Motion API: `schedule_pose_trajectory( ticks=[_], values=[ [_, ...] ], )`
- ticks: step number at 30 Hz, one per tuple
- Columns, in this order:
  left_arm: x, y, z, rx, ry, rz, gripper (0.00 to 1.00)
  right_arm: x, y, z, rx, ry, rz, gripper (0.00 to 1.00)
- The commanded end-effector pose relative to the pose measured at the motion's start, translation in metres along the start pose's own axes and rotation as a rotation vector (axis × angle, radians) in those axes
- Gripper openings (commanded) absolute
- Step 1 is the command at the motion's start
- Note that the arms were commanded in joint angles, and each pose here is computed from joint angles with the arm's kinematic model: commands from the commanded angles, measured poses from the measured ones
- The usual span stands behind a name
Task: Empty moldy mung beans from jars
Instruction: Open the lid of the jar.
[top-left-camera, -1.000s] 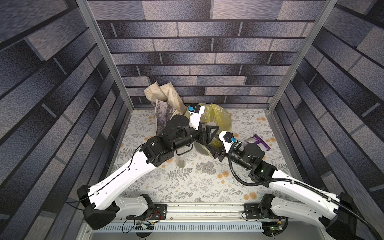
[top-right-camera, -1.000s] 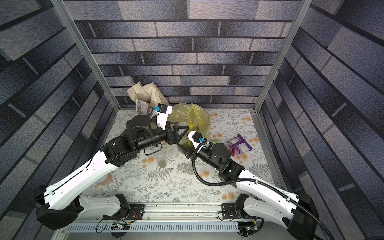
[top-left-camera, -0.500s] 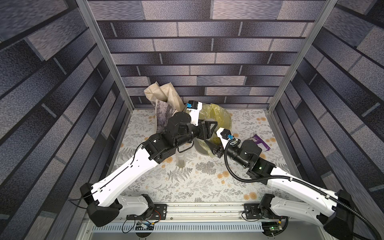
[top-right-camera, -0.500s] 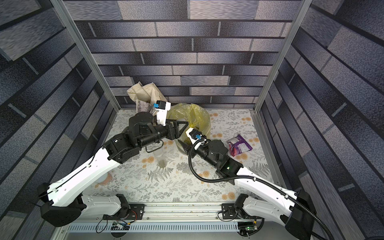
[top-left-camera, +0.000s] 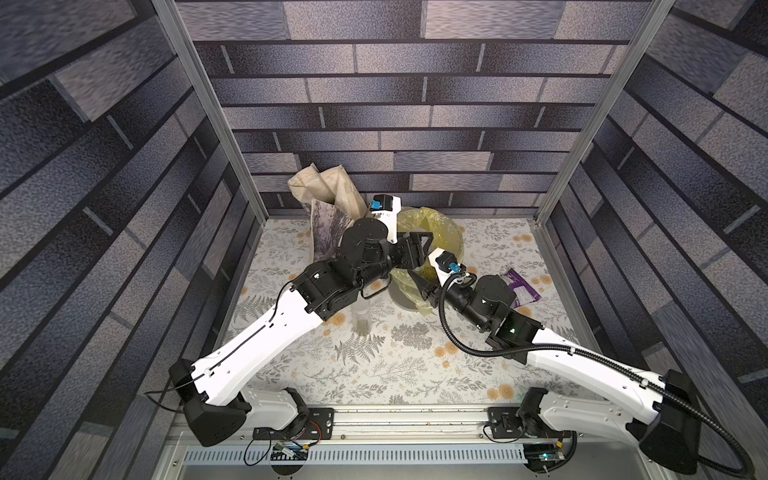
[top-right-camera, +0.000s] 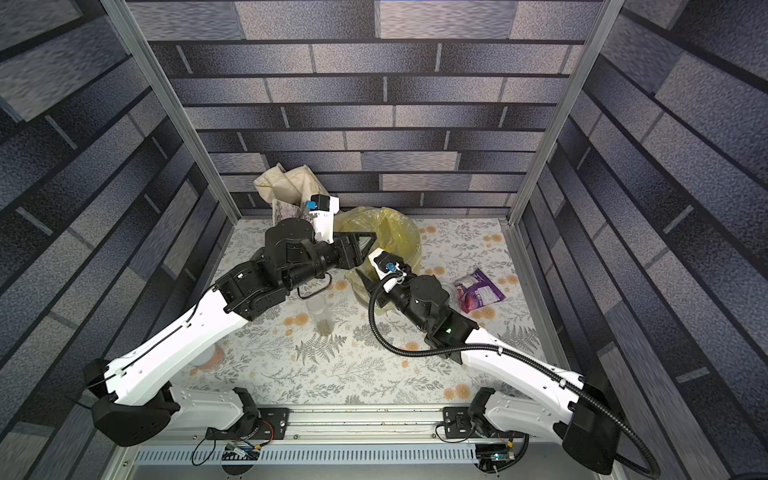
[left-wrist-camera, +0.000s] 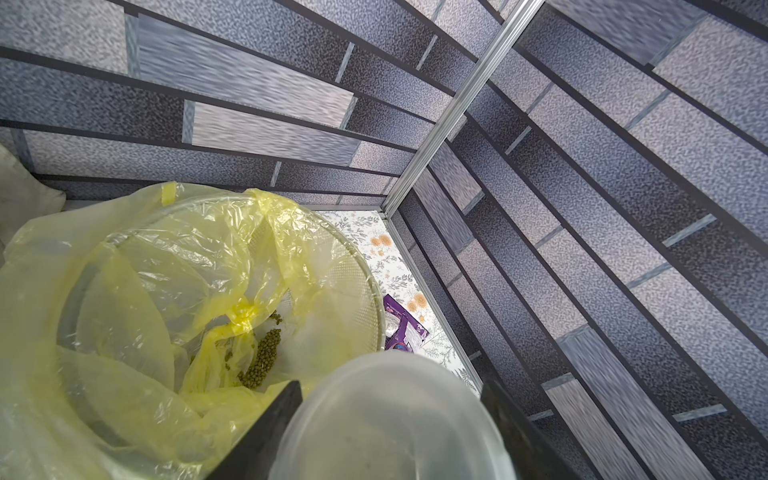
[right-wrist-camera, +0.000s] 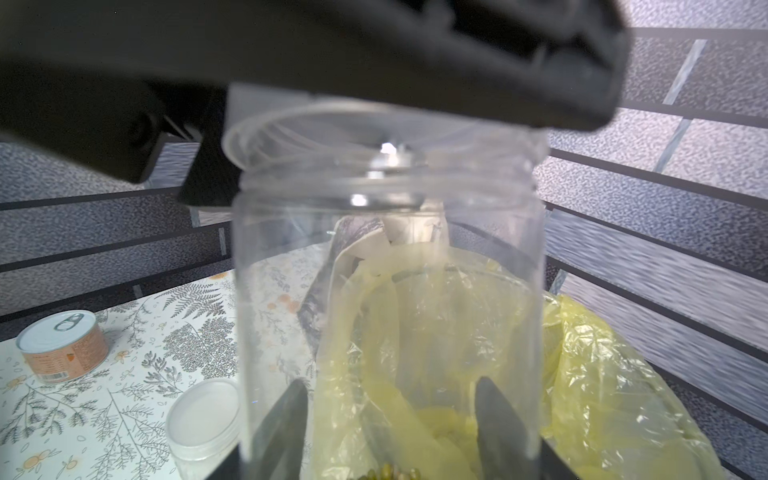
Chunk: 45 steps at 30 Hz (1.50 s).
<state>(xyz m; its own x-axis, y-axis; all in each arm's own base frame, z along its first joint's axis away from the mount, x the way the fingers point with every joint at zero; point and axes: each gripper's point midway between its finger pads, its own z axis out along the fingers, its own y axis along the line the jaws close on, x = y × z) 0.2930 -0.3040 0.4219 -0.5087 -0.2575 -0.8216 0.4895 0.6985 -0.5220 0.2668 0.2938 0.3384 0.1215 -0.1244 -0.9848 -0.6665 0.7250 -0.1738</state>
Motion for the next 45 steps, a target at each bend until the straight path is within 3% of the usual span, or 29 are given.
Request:
schedule_pose_trajectory(
  ticks=[1, 8, 18, 25, 29, 36, 45],
  values=[
    [-0.057, 0.011, -0.023, -0.044, -0.175, -0.087, 0.64, -0.01, -0.03, -0.003, 0.155, -0.027, 0.013, 0.41],
    [-0.059, 0.019, -0.017, -0.02, -0.149, -0.15, 0.64, -0.012, -0.019, -0.003, 0.098, -0.091, -0.041, 0.42],
    [-0.058, 0.022, -0.01, -0.02, -0.132, -0.168, 0.64, -0.008, -0.019, 0.0, 0.1, -0.062, -0.079, 0.42],
    [-0.06, 0.026, -0.004, -0.056, -0.149, -0.12, 0.64, -0.006, -0.025, 0.002, 0.134, -0.029, -0.098, 0.41],
    [-0.061, 0.023, 0.0, -0.119, -0.169, -0.018, 0.64, -0.005, -0.031, 0.005, 0.173, -0.012, -0.135, 0.41],
    [-0.063, 0.019, 0.005, -0.113, -0.164, -0.009, 0.67, -0.005, -0.038, 0.008, 0.214, 0.003, -0.173, 0.41],
    [-0.063, 0.029, 0.009, -0.076, -0.138, -0.096, 0.67, -0.001, -0.038, 0.009, 0.218, 0.006, -0.185, 0.41]
  ],
)
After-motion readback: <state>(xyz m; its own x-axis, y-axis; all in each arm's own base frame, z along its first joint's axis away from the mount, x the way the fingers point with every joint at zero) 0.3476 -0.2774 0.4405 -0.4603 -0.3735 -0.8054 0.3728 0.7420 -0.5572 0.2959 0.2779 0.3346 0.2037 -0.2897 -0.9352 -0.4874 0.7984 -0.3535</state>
